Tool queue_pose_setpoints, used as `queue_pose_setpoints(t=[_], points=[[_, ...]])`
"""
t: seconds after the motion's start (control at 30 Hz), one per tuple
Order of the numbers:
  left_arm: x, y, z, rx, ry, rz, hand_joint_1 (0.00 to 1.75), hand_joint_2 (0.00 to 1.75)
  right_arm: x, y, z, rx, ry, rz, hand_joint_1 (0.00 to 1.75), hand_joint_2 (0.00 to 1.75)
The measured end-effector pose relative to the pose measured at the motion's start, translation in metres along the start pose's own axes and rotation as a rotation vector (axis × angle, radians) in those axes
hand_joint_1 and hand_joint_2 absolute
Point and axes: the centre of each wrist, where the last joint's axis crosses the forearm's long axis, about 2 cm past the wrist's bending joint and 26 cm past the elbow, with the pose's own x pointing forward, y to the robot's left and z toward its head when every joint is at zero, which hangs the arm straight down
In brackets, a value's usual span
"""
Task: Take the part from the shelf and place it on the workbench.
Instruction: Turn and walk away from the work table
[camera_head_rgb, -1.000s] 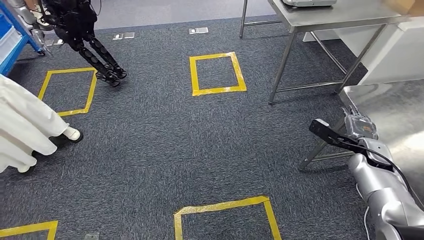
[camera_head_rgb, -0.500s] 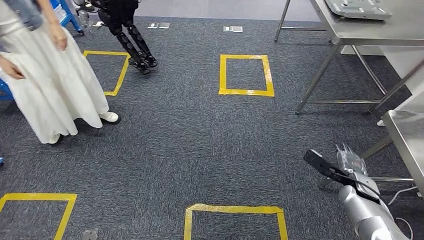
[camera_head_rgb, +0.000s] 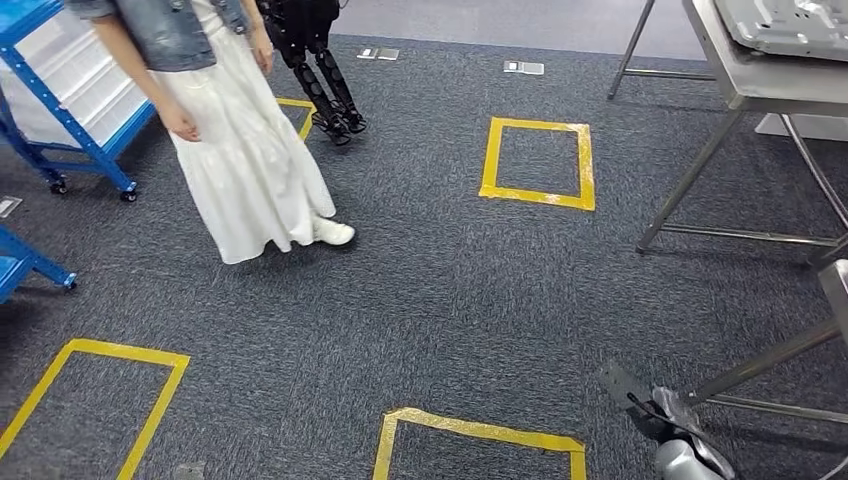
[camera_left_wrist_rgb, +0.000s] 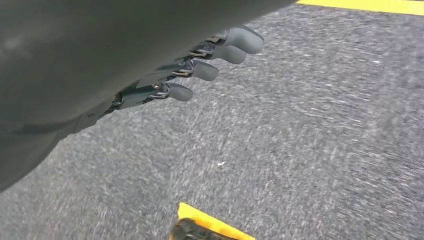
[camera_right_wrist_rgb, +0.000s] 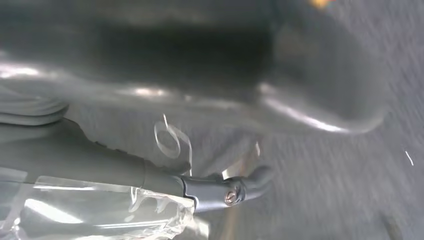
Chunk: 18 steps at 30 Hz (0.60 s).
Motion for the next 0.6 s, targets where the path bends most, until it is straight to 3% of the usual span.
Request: queue_pose_setpoints(t=[0.27, 0.43, 0.6], points=[[0.002, 0.003, -0.002, 0.001, 0.002, -0.015, 0.00, 0.00, -0.001, 0.088, 0.039, 0.234, 0.103, -0.199, 0.00, 0.00], [0.005, 0.002, -0.003, -0.003, -0.001, -0.018, 0.00, 0.00, 0.003, 0.120, 0.058, 0.371, 0.146, -0.236, 0.00, 0.00], [0.010, -0.005, -0.003, -0.038, 0.012, -0.029, 0.00, 0.00, -0.006, 0.167, 0.095, 0.540, 0.239, -0.319, 0.00, 0.00]])
